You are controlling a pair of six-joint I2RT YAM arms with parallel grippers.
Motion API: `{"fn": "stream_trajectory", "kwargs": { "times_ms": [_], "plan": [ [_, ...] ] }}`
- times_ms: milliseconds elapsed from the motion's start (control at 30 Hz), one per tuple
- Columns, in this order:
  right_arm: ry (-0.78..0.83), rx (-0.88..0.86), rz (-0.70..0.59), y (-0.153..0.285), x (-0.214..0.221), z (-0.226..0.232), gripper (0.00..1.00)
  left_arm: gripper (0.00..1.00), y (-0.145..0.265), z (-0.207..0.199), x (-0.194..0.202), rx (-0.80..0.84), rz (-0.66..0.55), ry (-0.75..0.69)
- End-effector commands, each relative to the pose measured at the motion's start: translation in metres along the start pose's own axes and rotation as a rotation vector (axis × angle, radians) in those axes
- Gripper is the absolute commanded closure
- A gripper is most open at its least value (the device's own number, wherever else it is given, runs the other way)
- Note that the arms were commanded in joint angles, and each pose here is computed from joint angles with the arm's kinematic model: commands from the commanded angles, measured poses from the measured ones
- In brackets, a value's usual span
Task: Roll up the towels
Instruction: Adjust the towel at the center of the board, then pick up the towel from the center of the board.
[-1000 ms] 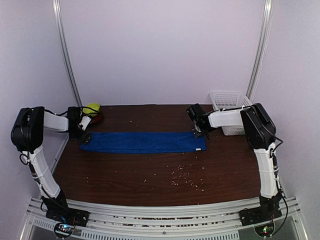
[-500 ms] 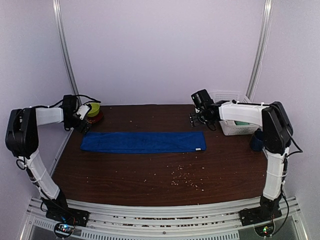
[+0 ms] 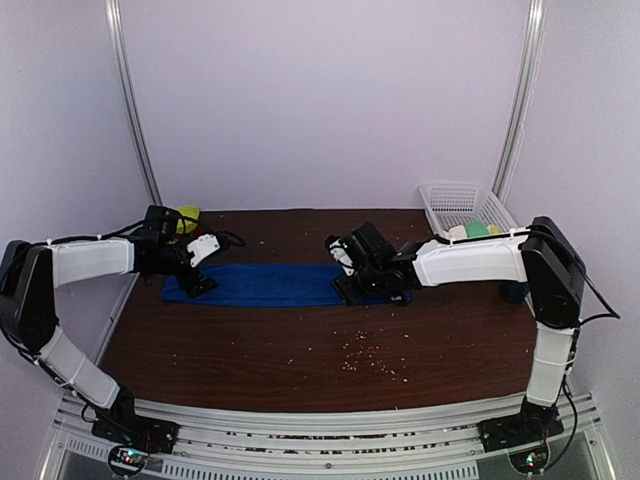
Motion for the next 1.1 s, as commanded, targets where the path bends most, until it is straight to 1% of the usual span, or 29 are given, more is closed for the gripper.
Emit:
{"fn": "stream_trajectory", "kwargs": {
  "times_ms": [0,67,200,267,333,433,600,833,1067],
  "plan": [
    [-0.068,0.102,0.025,-0.013,0.011,-0.012,0.3,0.07,-0.012,-0.012,-0.019,-0.024,-0.036,-0.148],
    [-0.167,0.119,0.036,-0.014,0.017,-0.022,0.3,0.08,-0.02,-0.021,-0.021,-0.013,-0.023,-0.178],
    [-0.419,0.031,0.0,-0.011,0.038,-0.054,0.3,0.08,-0.028,-0.032,-0.021,0.002,-0.033,-0.191],
    [-0.489,0.018,-0.018,-0.008,0.048,-0.063,0.3,0.09,-0.032,-0.04,-0.019,0.004,-0.036,-0.206],
    [-0.536,0.049,-0.009,-0.008,0.057,-0.072,0.3,0.1,-0.037,-0.048,-0.017,0.006,-0.025,-0.222],
    [-0.595,0.108,0.037,-0.013,0.074,-0.084,0.31,0.15,-0.047,-0.055,-0.014,0.009,0.003,-0.237],
    [-0.702,0.104,0.017,-0.02,0.094,-0.104,0.32,0.21,-0.052,-0.057,-0.012,0.013,0.015,-0.231],
    [-0.77,0.107,0.026,-0.032,0.106,-0.121,0.35,0.22,-0.046,-0.06,-0.01,0.015,0.0,-0.205],
    [-0.765,0.068,0.077,-0.048,0.117,-0.115,0.38,0.22,-0.037,-0.062,-0.005,0.006,-0.008,-0.178]
  ]
}}
Point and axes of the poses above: each gripper's point midway between its finger pads, its own y axis back along the fingers, its own z axis along the line the jaws close on, x = y × z, the point moved 8 cm from there along y, back along the fingers, and after that the axes turned 13 degrees about y, right-handed, at the moved point
